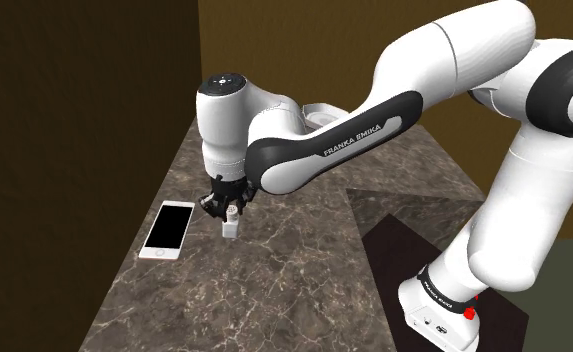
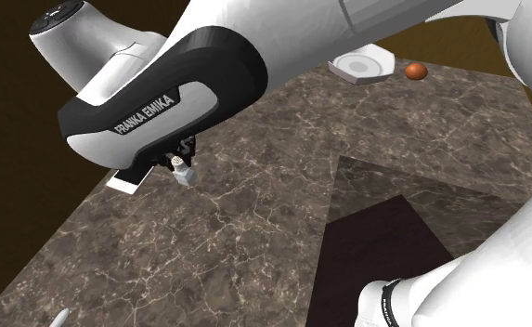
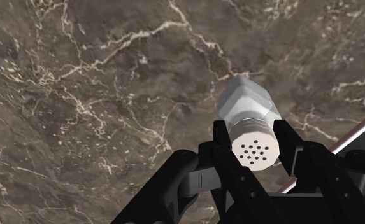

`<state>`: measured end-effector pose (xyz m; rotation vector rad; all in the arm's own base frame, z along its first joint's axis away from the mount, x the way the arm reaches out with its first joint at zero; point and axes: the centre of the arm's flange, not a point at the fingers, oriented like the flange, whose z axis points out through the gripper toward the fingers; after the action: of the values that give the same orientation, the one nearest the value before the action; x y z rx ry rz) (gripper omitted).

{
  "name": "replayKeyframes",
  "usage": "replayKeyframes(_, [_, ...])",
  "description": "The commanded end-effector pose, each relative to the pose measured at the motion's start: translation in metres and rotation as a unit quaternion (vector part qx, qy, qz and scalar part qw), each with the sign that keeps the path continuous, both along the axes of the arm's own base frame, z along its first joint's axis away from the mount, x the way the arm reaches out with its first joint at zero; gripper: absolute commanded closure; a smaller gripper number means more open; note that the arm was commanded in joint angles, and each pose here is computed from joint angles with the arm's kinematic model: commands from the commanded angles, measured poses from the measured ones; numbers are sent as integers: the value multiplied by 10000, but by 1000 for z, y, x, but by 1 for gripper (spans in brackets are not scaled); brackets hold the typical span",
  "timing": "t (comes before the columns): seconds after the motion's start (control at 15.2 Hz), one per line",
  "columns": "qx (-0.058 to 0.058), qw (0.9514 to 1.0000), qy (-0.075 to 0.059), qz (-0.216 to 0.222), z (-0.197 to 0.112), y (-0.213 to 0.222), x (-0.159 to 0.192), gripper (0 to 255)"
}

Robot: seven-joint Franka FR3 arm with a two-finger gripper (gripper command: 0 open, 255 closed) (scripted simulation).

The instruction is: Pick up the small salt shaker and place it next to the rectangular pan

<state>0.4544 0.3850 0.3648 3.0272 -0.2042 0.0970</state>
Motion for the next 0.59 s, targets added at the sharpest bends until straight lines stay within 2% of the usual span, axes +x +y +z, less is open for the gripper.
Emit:
replayKeyframes(0.0, [-6, 10000, 7, -2, 5, 0, 0, 255])
replayKeyframes(0.53, [-6, 10000, 7, -2, 47, 0, 0, 255])
